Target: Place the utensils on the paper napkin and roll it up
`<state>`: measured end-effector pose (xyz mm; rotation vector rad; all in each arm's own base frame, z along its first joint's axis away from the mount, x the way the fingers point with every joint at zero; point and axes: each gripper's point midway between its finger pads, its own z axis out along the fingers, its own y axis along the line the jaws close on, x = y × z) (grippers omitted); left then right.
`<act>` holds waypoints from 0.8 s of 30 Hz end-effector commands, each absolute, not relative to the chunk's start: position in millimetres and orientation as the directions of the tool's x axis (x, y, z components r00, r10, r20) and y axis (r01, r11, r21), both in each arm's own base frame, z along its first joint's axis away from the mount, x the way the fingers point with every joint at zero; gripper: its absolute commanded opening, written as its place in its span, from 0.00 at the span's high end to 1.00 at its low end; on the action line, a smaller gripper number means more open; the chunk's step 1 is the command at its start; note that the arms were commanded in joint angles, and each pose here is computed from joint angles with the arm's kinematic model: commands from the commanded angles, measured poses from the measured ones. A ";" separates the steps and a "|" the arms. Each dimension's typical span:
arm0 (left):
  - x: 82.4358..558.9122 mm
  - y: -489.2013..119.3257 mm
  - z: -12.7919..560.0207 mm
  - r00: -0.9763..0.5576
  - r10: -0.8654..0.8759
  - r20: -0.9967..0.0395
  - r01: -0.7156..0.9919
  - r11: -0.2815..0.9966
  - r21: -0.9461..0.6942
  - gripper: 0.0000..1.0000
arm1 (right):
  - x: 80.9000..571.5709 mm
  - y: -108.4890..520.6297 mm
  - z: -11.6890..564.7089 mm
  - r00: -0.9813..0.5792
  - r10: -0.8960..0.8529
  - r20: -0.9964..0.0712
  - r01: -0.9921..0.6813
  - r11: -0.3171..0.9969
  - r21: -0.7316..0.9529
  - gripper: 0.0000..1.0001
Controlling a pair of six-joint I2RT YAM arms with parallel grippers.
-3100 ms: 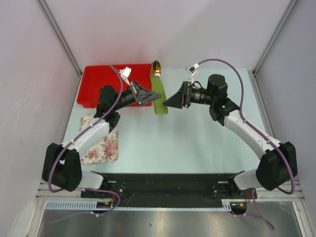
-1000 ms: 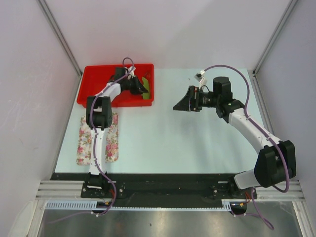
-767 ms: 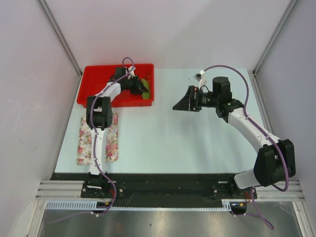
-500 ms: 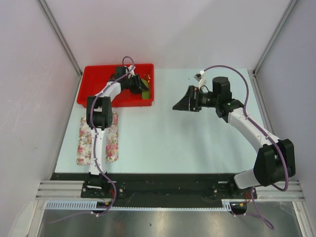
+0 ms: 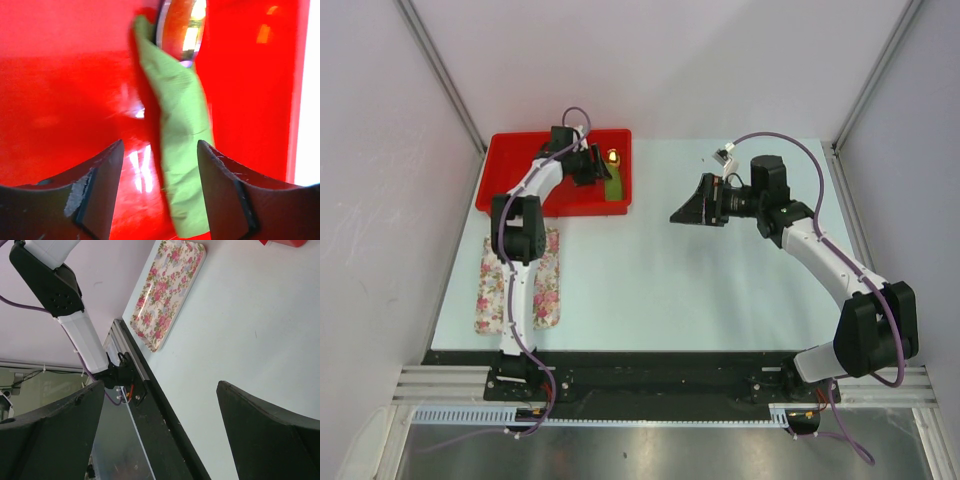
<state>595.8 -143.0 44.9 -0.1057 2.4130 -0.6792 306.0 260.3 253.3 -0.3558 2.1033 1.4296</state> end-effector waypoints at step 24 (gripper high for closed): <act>379.7 -63.7 310.1 -0.588 0.112 -0.801 0.261 0.964 -0.057 0.00 | 309.9 127.9 271.7 -0.622 0.070 -0.780 -0.466 0.767 0.440 0.00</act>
